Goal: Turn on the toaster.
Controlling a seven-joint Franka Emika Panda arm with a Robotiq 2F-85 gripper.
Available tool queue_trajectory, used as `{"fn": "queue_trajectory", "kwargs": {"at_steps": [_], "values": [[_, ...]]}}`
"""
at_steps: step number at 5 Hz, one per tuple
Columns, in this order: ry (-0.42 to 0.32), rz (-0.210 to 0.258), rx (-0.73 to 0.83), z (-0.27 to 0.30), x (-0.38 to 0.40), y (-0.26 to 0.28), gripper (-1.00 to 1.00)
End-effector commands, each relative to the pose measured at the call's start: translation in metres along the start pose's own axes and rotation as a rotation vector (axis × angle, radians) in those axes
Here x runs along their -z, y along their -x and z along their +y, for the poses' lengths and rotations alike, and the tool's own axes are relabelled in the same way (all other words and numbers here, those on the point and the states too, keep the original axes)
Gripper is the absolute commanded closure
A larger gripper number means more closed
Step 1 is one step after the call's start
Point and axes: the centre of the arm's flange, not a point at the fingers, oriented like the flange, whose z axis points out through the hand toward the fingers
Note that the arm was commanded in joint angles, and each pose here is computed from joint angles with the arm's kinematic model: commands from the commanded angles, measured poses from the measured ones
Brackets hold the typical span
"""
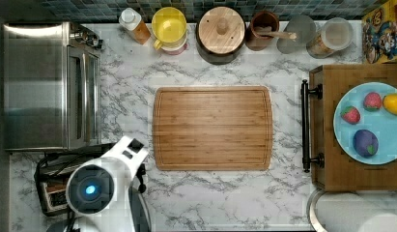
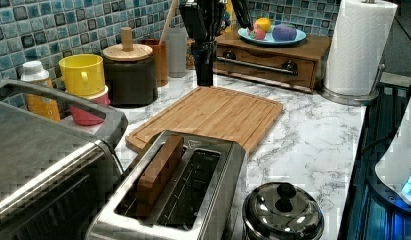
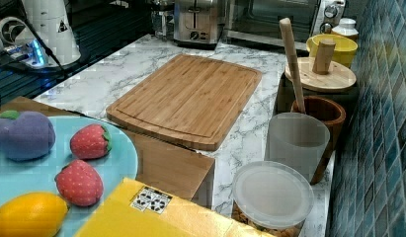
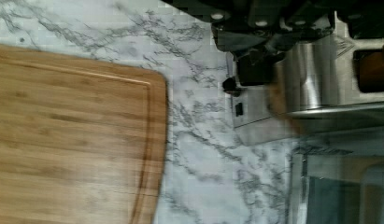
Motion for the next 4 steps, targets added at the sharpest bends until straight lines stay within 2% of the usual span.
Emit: {"fn": "queue_trajectory", "kwargs": {"at_steps": [1,2,3,4], "values": [[-0.010,-0.033,-0.045,0.025,-0.035,-0.010,1.00],[-0.054,-0.032,-0.058,0.034,-0.039,-0.013,1.00],[-0.101,-0.047,-0.001,0.020,-0.050,-0.005,1.00],[-0.079,-0.078,0.039,0.005,-0.065,-0.002,1.00]]}}
